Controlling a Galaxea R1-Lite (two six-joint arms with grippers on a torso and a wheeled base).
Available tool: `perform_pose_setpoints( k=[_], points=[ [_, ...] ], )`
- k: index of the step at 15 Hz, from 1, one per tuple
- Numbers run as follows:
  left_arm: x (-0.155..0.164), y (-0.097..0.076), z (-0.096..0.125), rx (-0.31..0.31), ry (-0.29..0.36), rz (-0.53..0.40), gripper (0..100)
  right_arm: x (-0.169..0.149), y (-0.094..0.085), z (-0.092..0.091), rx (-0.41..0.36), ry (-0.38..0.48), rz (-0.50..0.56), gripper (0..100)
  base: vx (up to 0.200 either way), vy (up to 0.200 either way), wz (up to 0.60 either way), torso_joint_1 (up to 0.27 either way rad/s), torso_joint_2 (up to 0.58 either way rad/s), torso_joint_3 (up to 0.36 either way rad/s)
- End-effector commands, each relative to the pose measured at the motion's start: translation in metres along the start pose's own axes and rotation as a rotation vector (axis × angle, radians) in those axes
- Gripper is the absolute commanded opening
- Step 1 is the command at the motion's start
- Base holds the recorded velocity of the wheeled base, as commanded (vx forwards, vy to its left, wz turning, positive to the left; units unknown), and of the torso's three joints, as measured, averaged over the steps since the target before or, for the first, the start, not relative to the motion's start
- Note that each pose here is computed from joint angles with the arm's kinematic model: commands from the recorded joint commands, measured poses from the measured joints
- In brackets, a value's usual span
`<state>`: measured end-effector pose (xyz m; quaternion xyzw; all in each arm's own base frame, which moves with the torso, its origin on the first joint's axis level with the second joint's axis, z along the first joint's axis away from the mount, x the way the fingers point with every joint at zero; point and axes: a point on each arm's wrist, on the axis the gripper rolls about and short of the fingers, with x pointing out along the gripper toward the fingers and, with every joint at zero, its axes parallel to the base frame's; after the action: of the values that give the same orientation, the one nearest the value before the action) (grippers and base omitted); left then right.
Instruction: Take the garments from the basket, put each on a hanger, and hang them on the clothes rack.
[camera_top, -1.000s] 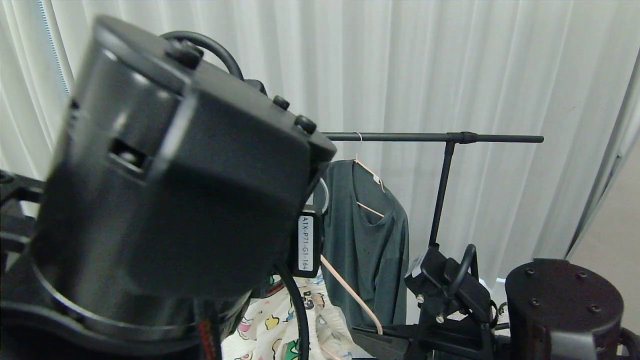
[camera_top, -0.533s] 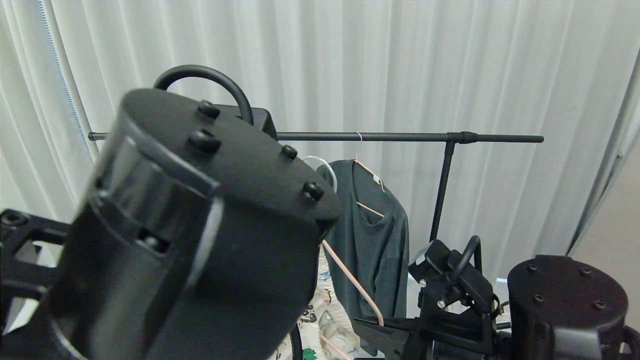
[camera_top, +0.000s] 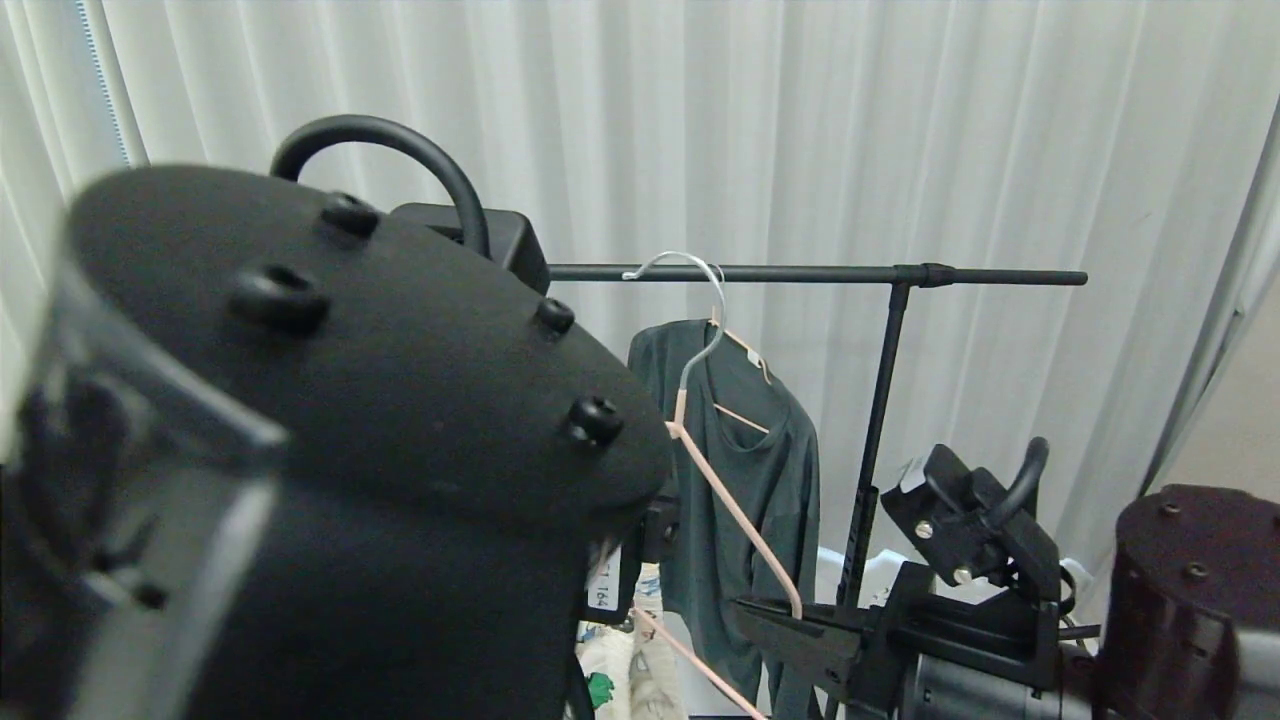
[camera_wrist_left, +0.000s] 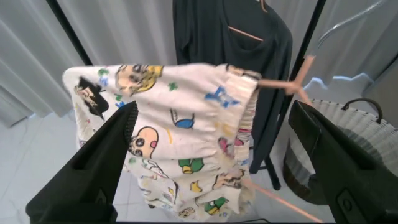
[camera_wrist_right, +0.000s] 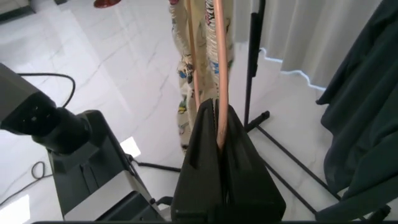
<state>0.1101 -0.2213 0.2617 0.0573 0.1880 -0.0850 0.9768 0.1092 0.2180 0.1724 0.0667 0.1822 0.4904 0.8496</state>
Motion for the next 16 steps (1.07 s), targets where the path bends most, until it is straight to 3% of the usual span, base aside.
perform_pose_setpoints(
  k=[1,3,4,5,7,8,10,13,16],
  points=[
    [-0.011,0.002,0.001,-0.005,-0.014,-0.033,100,-0.016,-0.005,0.005,0.000,-0.042,-0.016,0,0.000,0.000,0.00,0.000,0.00,0.000],
    [-0.017,0.007,-0.004,0.013,-0.012,-0.050,100,-0.023,-0.007,0.005,-0.011,-0.051,-0.026,0,0.000,0.000,0.00,0.000,0.00,0.000],
    [-0.031,0.035,-0.014,0.162,-0.024,-0.051,100,-0.039,-0.010,-0.003,-0.066,-0.046,-0.031,0,0.000,0.000,0.00,0.000,0.00,0.000],
    [-0.039,0.054,-0.019,0.247,-0.036,-0.053,100,-0.048,-0.011,-0.009,-0.096,-0.039,-0.030,0,0.000,0.000,0.00,0.000,0.00,0.000],
    [-0.051,0.086,-0.029,0.339,-0.041,-0.099,100,-0.060,-0.012,-0.017,-0.129,-0.033,-0.026,0,0.000,0.000,0.00,0.000,0.00,0.000],
    [-0.060,0.105,-0.038,0.397,-0.045,-0.189,100,-0.066,-0.010,-0.022,-0.158,-0.026,-0.009,0,0.000,0.000,0.00,0.000,0.00,0.000],
    [-0.065,0.126,-0.054,0.453,-0.039,-0.301,100,-0.070,-0.005,-0.028,-0.208,-0.014,0.030,0,0.000,0.000,0.00,0.000,0.00,0.000],
    [-0.064,0.125,-0.061,0.463,-0.037,-0.399,100,-0.069,0.007,-0.038,-0.252,-0.003,0.110,0,0.000,0.000,0.00,0.000,0.00,0.000],
    [-0.060,0.114,-0.063,0.452,-0.092,-0.582,100,-0.075,0.016,-0.056,-0.303,0.057,0.191,0,0.000,0.000,0.00,0.000,0.00,0.000]
  ],
)
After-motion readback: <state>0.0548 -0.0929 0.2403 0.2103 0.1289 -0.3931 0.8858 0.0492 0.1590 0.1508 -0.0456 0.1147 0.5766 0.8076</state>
